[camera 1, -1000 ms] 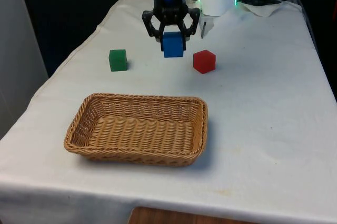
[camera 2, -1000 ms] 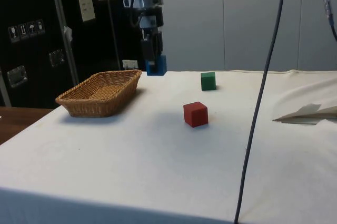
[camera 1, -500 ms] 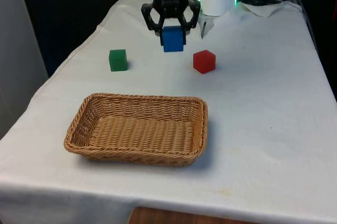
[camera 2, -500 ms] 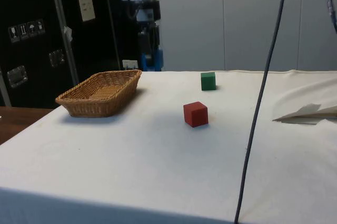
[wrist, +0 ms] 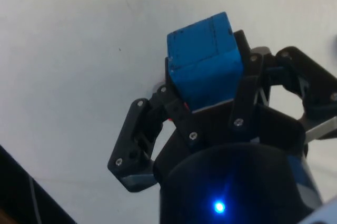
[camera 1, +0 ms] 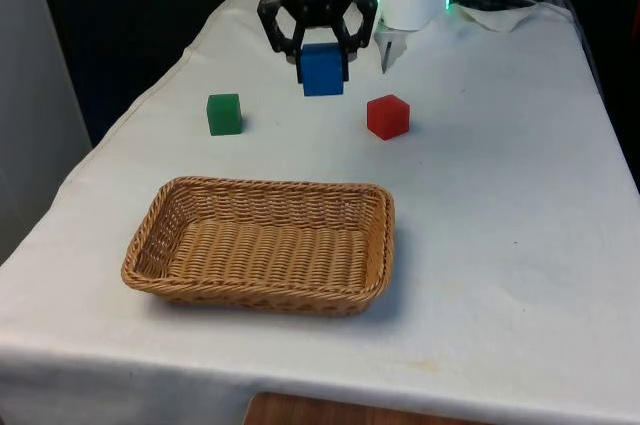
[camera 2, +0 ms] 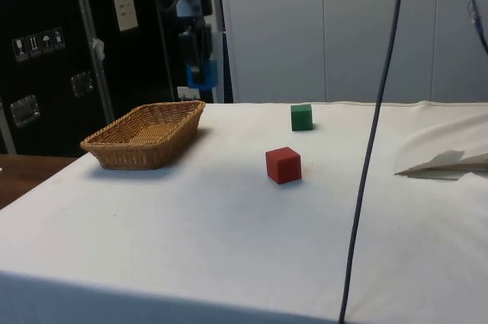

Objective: Pick up the blue cube and place it into the basket.

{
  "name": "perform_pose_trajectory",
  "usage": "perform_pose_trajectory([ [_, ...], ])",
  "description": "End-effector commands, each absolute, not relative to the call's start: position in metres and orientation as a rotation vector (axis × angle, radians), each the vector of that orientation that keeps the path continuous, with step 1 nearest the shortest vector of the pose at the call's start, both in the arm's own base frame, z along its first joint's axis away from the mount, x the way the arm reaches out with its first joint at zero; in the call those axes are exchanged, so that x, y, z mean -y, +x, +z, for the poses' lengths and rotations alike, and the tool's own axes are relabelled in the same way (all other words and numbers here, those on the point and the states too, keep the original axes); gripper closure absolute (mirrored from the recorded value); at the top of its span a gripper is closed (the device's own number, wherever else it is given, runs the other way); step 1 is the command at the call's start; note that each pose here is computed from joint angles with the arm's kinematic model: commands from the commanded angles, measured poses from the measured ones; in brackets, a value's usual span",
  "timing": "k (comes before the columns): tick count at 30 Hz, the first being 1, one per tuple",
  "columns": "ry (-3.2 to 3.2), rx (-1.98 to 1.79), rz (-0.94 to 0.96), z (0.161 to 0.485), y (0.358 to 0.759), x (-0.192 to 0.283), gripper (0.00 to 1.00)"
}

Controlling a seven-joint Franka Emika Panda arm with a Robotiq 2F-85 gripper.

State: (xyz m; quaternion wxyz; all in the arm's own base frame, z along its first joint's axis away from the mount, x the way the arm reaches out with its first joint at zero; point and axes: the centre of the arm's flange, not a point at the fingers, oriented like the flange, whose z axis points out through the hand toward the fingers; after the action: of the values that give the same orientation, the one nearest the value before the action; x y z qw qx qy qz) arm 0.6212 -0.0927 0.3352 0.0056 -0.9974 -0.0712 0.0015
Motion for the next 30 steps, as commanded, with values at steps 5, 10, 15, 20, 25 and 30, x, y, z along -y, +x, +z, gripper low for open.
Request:
perform_pose_trajectory([
  [5, -3.124, 0.224, 0.017, 0.335, 0.642, 0.092, 1.00],
  [10, -3.129, 0.229, 0.007, 0.334, 0.655, 0.092, 1.00],
  [15, -3.137, 0.235, -0.011, 0.329, 0.674, 0.091, 1.00],
  [20, -3.145, 0.240, -0.027, 0.322, 0.689, 0.091, 1.00],
  [25, -3.151, 0.245, -0.039, 0.315, 0.703, 0.091, 1.00],
  [30, -3.158, 0.251, -0.056, 0.307, 0.717, 0.091, 1.00],
])
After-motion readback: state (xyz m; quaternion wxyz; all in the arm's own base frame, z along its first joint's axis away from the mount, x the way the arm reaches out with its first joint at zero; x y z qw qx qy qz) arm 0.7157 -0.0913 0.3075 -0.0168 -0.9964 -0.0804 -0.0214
